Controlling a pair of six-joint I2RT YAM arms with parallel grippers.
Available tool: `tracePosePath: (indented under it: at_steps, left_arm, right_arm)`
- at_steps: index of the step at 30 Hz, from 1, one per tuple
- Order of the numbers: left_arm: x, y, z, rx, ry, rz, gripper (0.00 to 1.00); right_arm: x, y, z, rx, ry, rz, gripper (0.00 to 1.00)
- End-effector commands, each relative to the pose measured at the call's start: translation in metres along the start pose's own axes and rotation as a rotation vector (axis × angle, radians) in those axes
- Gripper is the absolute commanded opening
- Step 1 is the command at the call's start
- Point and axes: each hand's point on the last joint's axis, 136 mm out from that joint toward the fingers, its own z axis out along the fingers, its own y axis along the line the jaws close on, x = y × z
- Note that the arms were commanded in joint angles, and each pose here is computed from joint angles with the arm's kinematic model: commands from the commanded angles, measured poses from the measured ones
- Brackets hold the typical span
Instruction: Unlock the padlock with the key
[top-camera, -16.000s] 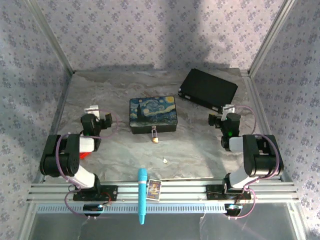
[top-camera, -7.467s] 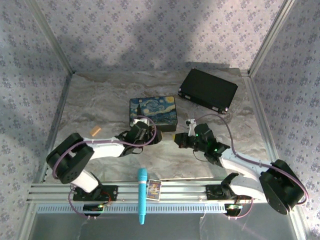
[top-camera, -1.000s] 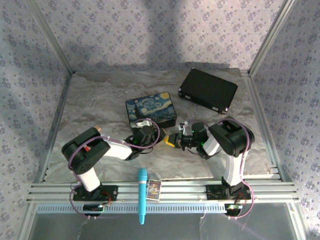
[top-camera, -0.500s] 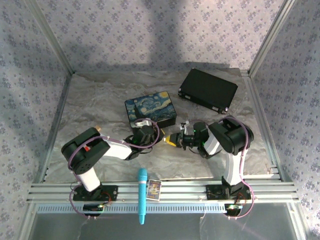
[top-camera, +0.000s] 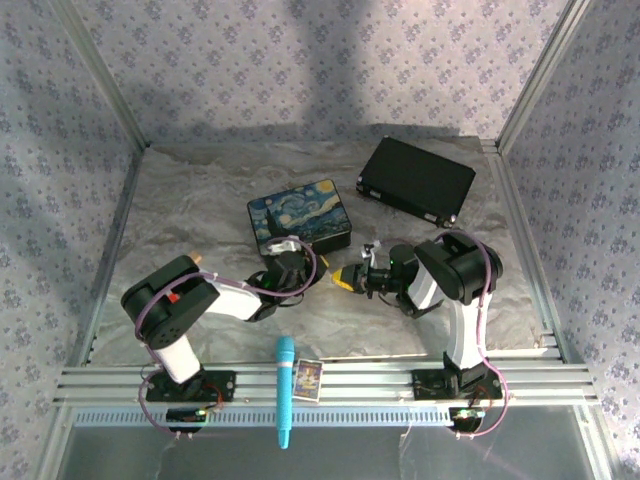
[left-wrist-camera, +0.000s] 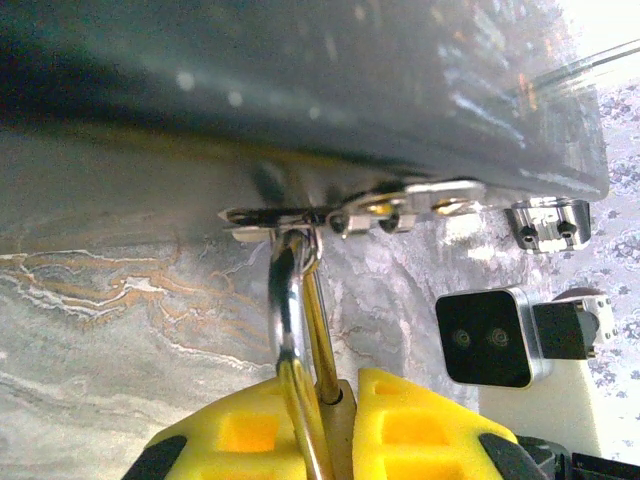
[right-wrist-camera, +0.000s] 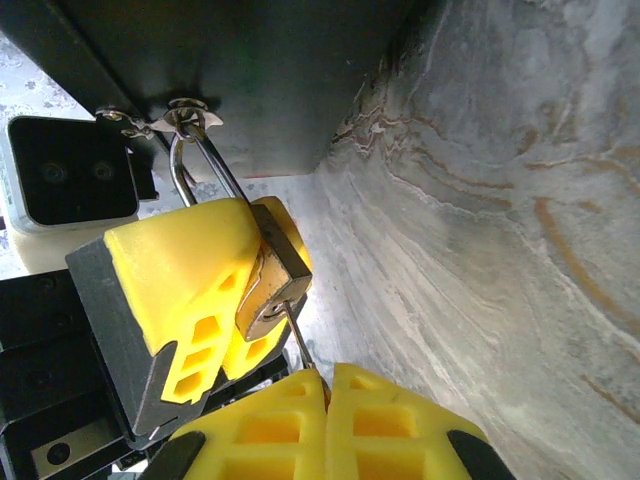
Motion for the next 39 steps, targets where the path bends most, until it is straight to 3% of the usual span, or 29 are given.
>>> tracePosePath:
  at_steps: [1,30,39]
  left_arm:
    - [0.031,0.007,0.002,0.016,0.148,-0.159,0.0]
    - [0.022,0.006,0.002,-0.044,0.155,-0.135,0.0]
    - [0.028,-0.01,-0.003,0.025,0.194,-0.162,0.0]
  right_arm:
    - [-0.009,0.011,0.007,-0.032,-0.032,-0.031,0.0]
    - [-0.014,0.04,0.002,-0.105,0.008,-0.094,0.0]
    - [-0.029,0.03,0.011,-0.103,0.014,-0.072,0.0]
